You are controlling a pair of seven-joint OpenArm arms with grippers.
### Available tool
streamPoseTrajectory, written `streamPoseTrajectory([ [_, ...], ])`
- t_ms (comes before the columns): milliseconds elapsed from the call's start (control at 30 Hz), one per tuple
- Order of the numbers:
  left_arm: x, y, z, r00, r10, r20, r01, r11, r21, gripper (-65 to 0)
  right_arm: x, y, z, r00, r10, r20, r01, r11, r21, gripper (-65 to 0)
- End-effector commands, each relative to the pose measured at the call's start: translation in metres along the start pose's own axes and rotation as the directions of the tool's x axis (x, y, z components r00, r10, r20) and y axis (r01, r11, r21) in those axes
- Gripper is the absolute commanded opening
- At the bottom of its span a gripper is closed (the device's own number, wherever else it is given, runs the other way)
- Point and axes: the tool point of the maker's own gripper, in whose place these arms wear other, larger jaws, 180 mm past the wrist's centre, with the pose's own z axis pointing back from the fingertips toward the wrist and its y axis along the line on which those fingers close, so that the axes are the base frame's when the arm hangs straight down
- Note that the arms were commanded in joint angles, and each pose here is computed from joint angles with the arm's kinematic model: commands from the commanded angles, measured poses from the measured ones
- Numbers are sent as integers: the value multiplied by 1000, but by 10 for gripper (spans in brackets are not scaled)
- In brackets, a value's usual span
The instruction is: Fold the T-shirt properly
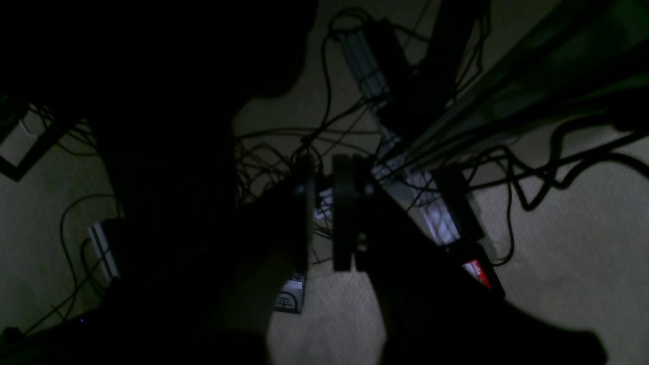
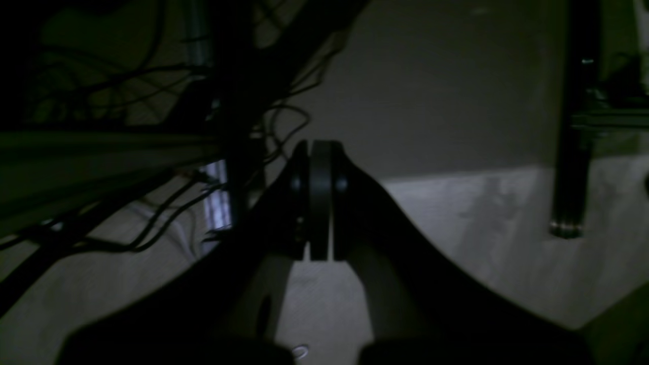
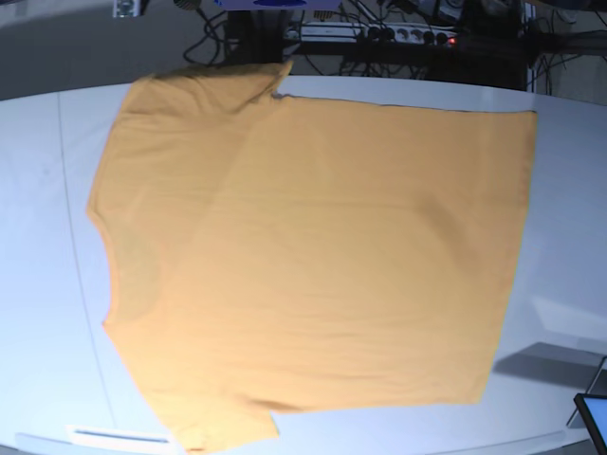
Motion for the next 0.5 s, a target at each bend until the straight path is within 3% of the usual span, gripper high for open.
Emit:
streamPoseTrajectory([
  [0,4,9,10,1000,-12,22,12,1000,23,-583,5,-6,6,1000,7,24,-7,1000,-13,-650],
  [233,51,49,25,990,-49,131,31,990,136,-583,32,-15,11,996,15,91,-12,999,-35,-650],
  [467,81,62,35,978,-77,196,42,983,178,-583,60,-16,15,987,20,161,-14,999,-38,-650],
])
